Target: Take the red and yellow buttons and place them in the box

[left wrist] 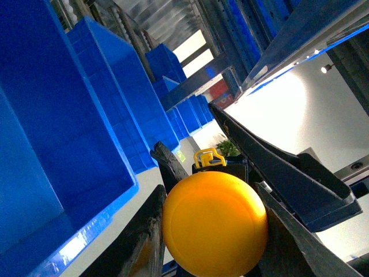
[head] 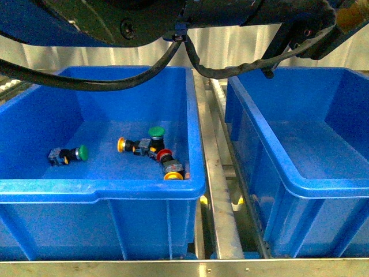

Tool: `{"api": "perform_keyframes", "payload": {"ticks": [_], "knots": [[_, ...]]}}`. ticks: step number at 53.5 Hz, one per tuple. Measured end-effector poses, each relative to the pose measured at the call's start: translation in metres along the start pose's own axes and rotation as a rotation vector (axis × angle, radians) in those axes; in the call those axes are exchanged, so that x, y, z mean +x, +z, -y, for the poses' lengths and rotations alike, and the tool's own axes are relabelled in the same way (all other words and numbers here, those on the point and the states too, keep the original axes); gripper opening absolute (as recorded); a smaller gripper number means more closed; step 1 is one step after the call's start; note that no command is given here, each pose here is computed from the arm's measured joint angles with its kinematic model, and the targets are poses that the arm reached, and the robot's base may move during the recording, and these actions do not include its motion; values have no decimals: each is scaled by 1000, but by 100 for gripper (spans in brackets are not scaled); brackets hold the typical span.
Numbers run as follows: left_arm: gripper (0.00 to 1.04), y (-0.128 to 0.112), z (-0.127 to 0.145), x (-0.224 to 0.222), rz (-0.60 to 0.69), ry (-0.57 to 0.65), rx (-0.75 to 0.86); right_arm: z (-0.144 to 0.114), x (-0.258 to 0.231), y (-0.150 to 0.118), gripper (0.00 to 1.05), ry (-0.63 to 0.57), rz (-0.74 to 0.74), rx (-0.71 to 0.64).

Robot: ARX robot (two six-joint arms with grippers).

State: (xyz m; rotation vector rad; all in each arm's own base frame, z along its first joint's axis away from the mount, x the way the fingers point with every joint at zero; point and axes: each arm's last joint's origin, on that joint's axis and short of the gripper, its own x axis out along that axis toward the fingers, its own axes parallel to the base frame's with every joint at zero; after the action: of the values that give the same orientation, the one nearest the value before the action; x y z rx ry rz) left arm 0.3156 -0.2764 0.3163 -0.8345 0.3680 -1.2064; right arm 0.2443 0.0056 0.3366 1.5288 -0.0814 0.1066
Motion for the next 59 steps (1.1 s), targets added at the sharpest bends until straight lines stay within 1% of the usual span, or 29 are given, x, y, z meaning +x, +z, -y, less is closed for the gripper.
{"api": "perform_keyframes", "payload": {"ticks": [13, 18, 22, 24, 27, 34, 35, 37, 39, 42, 49, 56, 59], "knots": [[33, -1, -3, 1, -2, 10, -13, 4, 0, 3, 37, -14, 14, -6], [34, 0, -2, 1, 15, 13, -12, 5, 0, 4, 37, -17, 17, -9], [44, 0, -3, 0, 33, 14, 2, 5, 0, 6, 37, -17, 23, -14], [51, 0, -4, 0, 38, 20, 8, 5, 0, 7, 37, -17, 26, -26], [59, 0, -5, -1, 43, 26, 14, 6, 0, 9, 37, -20, 31, -38], [80, 3, -10, -4, 67, 53, 21, 14, 0, 16, 37, -41, 67, -53], [82, 4, -10, -5, 70, 56, 22, 14, 0, 17, 37, -43, 69, -55], [89, 7, -12, -7, 88, 66, 26, 18, 0, 20, 37, -54, 85, -64], [98, 11, -13, -10, 117, 84, 36, 25, 1, 23, 37, -69, 99, -75], [96, 16, -12, -15, 134, 96, 45, 33, 3, 26, 37, -82, 109, -102], [97, 24, -6, -32, 155, 126, 68, 49, 4, 32, 37, -129, 126, -141], [97, 34, 5, -55, 182, 152, 109, 55, 4, 35, 37, -148, 139, -172], [97, 39, 14, -73, 196, 176, 138, 56, 4, 37, 36, -151, 146, -191]]}}
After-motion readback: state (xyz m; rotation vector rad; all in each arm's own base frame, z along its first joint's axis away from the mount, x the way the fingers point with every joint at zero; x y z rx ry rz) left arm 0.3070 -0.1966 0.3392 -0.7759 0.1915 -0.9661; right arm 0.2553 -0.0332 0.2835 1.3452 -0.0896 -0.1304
